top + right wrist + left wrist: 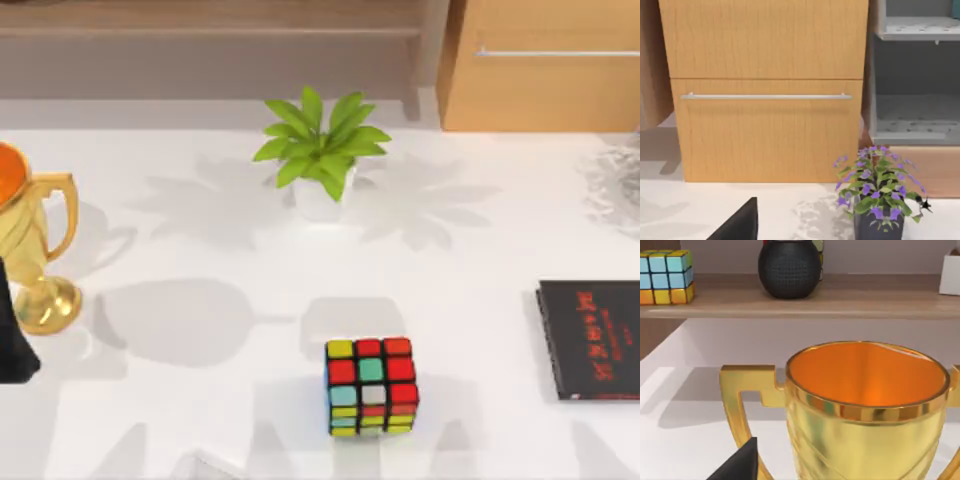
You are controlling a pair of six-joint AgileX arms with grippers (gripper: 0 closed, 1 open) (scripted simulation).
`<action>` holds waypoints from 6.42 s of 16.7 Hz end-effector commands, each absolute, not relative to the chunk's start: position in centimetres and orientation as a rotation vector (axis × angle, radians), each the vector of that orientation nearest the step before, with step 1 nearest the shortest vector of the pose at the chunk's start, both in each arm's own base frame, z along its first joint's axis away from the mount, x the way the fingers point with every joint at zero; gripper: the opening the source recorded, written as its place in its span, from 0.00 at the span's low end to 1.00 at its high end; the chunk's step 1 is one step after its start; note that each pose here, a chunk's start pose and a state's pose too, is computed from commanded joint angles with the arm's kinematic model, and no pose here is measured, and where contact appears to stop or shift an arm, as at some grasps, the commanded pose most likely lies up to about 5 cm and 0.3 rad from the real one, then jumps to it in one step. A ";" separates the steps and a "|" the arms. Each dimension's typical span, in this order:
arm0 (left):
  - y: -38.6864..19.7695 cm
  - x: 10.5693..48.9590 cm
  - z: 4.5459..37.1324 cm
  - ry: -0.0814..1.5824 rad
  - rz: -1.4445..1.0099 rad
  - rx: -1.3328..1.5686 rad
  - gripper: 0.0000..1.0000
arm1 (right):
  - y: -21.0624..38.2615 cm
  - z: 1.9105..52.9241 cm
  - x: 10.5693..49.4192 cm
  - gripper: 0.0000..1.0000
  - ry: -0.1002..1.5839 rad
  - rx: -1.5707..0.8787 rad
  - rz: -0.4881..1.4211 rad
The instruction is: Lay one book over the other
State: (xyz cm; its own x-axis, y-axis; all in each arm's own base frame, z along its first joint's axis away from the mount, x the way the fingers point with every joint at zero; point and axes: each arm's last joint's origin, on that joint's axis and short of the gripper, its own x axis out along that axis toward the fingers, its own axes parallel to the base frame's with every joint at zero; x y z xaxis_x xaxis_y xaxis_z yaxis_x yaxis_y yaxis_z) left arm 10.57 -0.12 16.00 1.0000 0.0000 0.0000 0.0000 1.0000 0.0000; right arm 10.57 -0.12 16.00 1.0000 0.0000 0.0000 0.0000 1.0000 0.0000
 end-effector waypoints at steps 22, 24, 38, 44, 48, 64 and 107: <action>-0.1 10.6 16.0 0.000 0.000 0.000 1.00 | -14.2 31.2 37.0 1.00 -0.040 -0.025 -0.034; -0.1 10.6 16.0 0.000 0.000 0.000 1.00 | -16.6 28.9 39.9 1.00 -0.019 -0.022 -0.025; -0.1 10.6 16.0 0.000 0.000 0.000 1.00 | -20.0 24.9 44.3 1.00 0.004 -0.021 -0.007; -0.1 10.6 16.0 0.000 0.000 0.000 1.00 | -20.1 24.9 46.2 1.00 0.005 -0.021 -0.007; -0.1 10.6 16.0 0.000 0.000 0.000 1.00 | -20.1 24.9 46.2 0.92 0.005 -0.021 -0.007; -0.1 10.6 16.0 0.000 0.000 0.000 1.00 | -20.1 24.9 46.2 0.00 0.005 -0.021 -0.007; -0.1 10.6 16.0 0.000 0.000 0.000 1.00 | 3.0 11.8 13.5 0.00 0.389 1.538 -0.429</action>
State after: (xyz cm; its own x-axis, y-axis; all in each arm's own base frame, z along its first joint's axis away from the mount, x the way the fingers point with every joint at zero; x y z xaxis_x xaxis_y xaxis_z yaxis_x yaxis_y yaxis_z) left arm 10.57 -0.12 16.00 1.0000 0.0000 0.0000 0.0000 1.0000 0.0000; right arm 13.50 3.01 11.79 0.8670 -0.0225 -0.4979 0.4977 -0.0127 0.8673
